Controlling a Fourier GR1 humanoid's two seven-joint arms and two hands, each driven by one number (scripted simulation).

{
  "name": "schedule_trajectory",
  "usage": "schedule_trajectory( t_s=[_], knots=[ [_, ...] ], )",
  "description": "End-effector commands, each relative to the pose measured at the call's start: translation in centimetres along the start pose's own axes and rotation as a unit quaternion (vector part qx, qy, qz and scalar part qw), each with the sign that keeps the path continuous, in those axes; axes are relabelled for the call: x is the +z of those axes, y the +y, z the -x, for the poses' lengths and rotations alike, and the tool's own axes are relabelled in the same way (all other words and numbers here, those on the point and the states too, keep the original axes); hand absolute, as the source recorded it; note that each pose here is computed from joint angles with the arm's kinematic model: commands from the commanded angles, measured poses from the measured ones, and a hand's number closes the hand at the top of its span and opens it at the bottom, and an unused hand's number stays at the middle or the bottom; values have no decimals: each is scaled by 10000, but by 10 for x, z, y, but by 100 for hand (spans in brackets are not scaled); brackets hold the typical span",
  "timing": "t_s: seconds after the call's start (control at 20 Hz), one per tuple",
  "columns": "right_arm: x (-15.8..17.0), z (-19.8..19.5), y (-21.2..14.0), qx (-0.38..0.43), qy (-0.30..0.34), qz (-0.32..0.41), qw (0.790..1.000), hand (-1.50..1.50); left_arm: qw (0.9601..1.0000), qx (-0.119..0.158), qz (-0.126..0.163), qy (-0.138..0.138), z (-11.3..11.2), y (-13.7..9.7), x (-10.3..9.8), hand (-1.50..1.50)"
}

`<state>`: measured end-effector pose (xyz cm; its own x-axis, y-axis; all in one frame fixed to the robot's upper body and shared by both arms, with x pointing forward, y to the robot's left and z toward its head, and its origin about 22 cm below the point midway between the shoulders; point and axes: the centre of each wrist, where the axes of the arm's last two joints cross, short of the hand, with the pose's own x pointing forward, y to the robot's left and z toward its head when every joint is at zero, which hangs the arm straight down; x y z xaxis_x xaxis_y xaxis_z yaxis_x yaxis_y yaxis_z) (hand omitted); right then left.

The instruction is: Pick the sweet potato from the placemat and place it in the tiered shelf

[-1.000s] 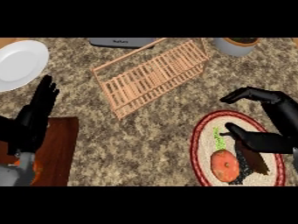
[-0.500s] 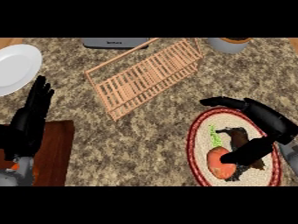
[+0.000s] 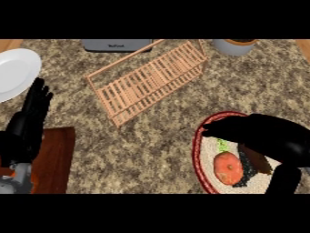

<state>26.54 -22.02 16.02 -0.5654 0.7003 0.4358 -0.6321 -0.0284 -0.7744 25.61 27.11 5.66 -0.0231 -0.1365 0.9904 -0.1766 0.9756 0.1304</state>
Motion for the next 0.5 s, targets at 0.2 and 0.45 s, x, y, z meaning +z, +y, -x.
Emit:
schedule_trajectory(
  t_s=[0.2,0.45],
  knots=[
    [-10,-64,27,2521,1104,-364,9607,-150,10000,74,42,-15,0,-19,11,0],
    [-29,-86,82,2779,1655,-299,9458,-150,10000,47,-28,-49,2,2,10,0]
  ],
)
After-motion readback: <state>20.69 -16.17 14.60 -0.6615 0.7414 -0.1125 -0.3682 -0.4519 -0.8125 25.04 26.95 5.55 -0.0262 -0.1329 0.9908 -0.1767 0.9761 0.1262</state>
